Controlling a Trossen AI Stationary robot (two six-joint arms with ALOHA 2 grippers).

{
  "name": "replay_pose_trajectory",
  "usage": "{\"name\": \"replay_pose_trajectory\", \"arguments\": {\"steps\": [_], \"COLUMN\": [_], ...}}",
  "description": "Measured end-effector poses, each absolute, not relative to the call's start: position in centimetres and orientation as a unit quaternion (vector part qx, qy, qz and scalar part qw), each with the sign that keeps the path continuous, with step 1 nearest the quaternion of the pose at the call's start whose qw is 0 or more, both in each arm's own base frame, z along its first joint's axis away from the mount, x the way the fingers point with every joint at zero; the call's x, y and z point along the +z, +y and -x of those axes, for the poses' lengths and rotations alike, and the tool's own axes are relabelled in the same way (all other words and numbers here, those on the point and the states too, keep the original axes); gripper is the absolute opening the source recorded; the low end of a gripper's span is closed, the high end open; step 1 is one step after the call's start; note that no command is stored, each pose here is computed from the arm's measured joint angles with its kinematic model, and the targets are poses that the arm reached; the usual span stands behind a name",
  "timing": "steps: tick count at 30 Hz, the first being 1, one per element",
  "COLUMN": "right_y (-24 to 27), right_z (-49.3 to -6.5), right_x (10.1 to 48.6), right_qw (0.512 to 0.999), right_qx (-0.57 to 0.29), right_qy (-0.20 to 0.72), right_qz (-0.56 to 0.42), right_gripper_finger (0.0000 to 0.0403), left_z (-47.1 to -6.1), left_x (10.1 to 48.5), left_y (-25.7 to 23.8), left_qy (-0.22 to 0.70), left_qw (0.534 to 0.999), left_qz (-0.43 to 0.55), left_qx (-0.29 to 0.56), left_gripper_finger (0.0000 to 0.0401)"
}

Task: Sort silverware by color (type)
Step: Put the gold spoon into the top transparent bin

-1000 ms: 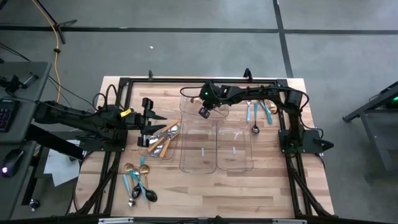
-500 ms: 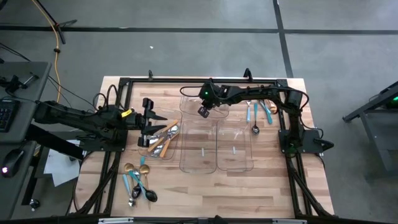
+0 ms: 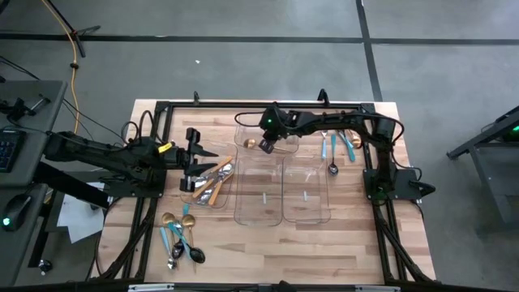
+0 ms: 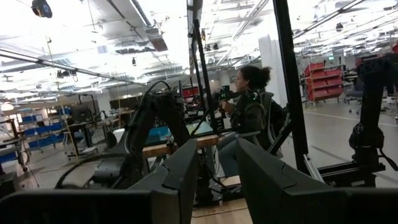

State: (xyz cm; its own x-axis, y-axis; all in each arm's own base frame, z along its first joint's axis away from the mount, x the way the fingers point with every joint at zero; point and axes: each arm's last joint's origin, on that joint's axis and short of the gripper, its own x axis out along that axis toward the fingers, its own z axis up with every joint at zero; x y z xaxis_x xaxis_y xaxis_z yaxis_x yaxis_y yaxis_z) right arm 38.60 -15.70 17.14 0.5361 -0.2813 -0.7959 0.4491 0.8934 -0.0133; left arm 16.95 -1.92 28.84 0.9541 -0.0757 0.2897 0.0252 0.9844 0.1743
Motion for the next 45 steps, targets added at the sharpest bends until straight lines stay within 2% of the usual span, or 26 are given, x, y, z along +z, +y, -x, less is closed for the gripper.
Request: {"name": "replay_pose_trajectory", "arguments": {"steps": [9,14,20,24,28,35,45], "right_y": [-13.8,-10.9,-8.1,-7.0,-6.2,-5.4,-5.3], "right_z": [-35.1,-30.6,-25.9,-24.5,-24.0,-24.2,-24.2], "right_x": [23.6,24.6,24.2,24.7,25.1,24.7,24.9], "right_qw": [0.887,0.907,0.951,0.976,0.986,0.991,0.991], "right_qx": [-0.219,-0.232,-0.231,-0.203,-0.162,-0.133,-0.133], "right_qy": [0.404,0.349,0.196,0.059,-0.035,-0.023,-0.032], "right_qz": [-0.041,-0.034,-0.053,-0.047,-0.024,-0.013,0.007], "right_gripper_finger": [0.0092,0.0092,0.0092,0.0092,0.0092,0.0092,0.0092], "left_z": [-17.1,-17.1,-17.1,-17.2,-17.2,-17.3,-17.3], "left_x": [28.5,28.3,28.2,27.9,27.7,26.8,26.8], "left_y": [-1.9,-1.9,-1.7,-1.4,-1.4,-1.4,-1.4], "left_qy": [-0.129,-0.118,-0.112,-0.094,-0.081,-0.034,-0.032], "left_qw": [0.987,0.989,0.99,0.991,0.992,0.994,0.994], "left_qz": [-0.086,-0.087,-0.082,-0.081,-0.082,-0.091,-0.087], "left_qx": [-0.027,-0.023,0.018,0.053,0.059,0.056,0.056], "left_gripper_finger": [0.0104,0.0104,0.0104,0.0104,0.0104,0.0104,0.0104]}}
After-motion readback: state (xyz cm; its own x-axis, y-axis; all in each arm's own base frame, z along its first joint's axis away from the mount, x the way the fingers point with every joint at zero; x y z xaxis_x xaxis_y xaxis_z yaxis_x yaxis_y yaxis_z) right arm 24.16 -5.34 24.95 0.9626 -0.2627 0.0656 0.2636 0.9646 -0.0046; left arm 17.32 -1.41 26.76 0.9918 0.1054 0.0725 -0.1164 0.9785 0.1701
